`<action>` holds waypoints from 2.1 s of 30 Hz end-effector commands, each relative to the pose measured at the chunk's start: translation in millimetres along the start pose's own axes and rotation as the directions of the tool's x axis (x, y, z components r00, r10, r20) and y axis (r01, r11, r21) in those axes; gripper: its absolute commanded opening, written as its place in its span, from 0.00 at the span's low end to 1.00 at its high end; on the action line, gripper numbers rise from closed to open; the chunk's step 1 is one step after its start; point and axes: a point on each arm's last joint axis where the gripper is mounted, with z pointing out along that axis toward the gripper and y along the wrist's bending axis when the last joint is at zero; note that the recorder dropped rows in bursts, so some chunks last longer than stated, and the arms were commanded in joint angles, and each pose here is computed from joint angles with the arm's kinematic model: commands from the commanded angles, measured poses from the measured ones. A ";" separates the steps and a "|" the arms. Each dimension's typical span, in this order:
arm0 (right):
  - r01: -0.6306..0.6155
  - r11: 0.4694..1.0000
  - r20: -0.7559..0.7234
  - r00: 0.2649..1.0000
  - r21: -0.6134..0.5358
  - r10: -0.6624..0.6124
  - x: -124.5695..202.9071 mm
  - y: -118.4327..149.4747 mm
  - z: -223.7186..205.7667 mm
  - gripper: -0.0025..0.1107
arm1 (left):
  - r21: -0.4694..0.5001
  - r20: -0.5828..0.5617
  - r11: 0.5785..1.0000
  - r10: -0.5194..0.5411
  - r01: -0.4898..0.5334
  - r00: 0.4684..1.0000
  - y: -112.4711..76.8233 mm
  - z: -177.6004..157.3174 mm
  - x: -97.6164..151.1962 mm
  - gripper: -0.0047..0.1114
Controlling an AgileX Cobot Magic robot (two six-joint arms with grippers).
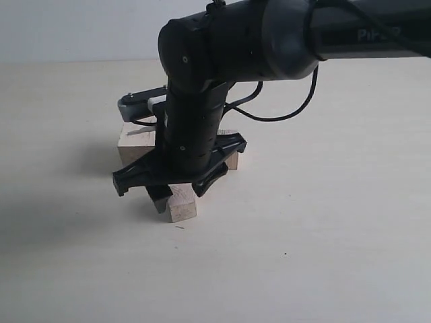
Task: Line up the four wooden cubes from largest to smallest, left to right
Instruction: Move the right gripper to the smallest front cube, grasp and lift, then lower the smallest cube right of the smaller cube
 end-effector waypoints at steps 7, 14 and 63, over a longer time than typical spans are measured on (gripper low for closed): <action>-0.057 0.998 0.066 0.996 0.042 0.054 -8.9 -4.5 15.3 0.62 | 0.005 0.010 1.000 0.009 -0.009 1.000 -0.2 -0.1 0.0 0.04; -0.095 0.993 0.052 0.994 0.063 0.092 -10.6 -7.5 34.1 0.62 | 0.005 0.010 1.000 0.009 -0.009 1.000 -0.2 -0.1 0.0 0.04; 0.019 0.999 0.230 0.973 -0.031 -0.011 4.1 -232.3 -117.5 0.02 | 0.005 0.010 1.000 0.009 -0.009 1.000 -0.2 -0.1 0.0 0.04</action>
